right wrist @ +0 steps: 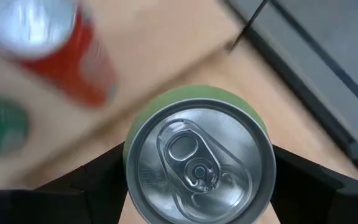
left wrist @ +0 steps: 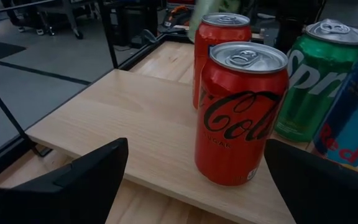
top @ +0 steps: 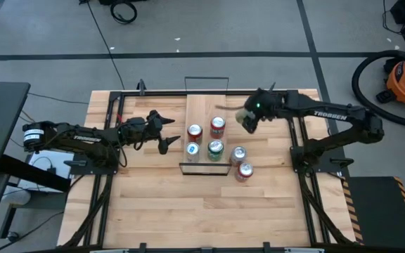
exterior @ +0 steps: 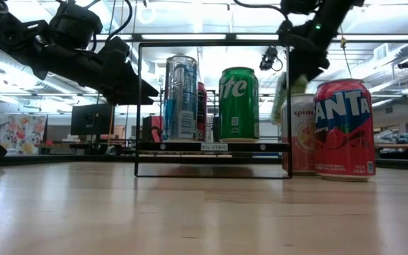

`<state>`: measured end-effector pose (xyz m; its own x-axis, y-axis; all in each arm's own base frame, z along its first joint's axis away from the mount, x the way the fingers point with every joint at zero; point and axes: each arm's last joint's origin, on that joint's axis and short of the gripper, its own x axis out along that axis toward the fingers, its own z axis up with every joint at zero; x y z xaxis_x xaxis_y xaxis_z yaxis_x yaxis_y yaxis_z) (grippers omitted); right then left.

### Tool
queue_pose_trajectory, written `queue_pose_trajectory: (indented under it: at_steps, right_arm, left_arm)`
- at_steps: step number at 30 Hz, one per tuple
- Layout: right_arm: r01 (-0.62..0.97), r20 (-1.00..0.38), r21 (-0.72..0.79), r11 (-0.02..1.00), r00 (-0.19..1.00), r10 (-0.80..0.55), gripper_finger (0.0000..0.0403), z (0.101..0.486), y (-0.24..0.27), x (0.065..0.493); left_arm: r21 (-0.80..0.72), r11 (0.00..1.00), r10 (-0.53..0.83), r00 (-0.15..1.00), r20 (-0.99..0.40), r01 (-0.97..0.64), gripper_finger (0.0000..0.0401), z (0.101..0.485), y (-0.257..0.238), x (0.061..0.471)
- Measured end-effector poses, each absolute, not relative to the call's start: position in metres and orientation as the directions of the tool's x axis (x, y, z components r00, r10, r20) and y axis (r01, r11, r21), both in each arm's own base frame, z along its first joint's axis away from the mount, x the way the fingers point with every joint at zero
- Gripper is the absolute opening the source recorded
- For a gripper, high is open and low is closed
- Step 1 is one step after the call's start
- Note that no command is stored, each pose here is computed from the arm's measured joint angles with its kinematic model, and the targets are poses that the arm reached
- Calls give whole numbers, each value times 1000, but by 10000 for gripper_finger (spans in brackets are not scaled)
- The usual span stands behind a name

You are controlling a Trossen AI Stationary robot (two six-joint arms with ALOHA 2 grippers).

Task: Place canned beverage on shelf
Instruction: Put the light green soda can on the shelf

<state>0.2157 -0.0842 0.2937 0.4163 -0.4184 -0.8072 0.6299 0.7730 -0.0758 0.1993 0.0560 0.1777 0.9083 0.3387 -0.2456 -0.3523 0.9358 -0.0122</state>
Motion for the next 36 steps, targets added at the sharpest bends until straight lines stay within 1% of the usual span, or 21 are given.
queue_pose_trajectory:
  at_steps: [4,12,20,29,32,36]
  right_arm:
    - [633,-808,-42,773,433,-399,324,303,-99,229]
    - [550,-831,-10,835,460,-313,324,312,-131,285]
    - [540,-873,4,842,412,-260,324,297,-157,320]
    - [554,-899,46,832,386,-208,324,283,-181,340]
    - [554,-917,42,831,352,-188,324,275,-185,343]
    - [552,-915,40,833,356,-192,330,274,-188,344]
  left_arm:
    - [-13,936,338,908,-246,-352,389,178,56,199]
    - [-30,934,338,907,-249,-356,389,177,56,199]
    - [-68,928,336,901,-274,-367,389,175,56,199]
    - [-112,918,335,894,-296,-381,389,173,56,198]
    - [-113,918,335,894,-297,-381,389,173,56,198]
    - [-113,918,335,894,-298,-381,389,173,56,198]
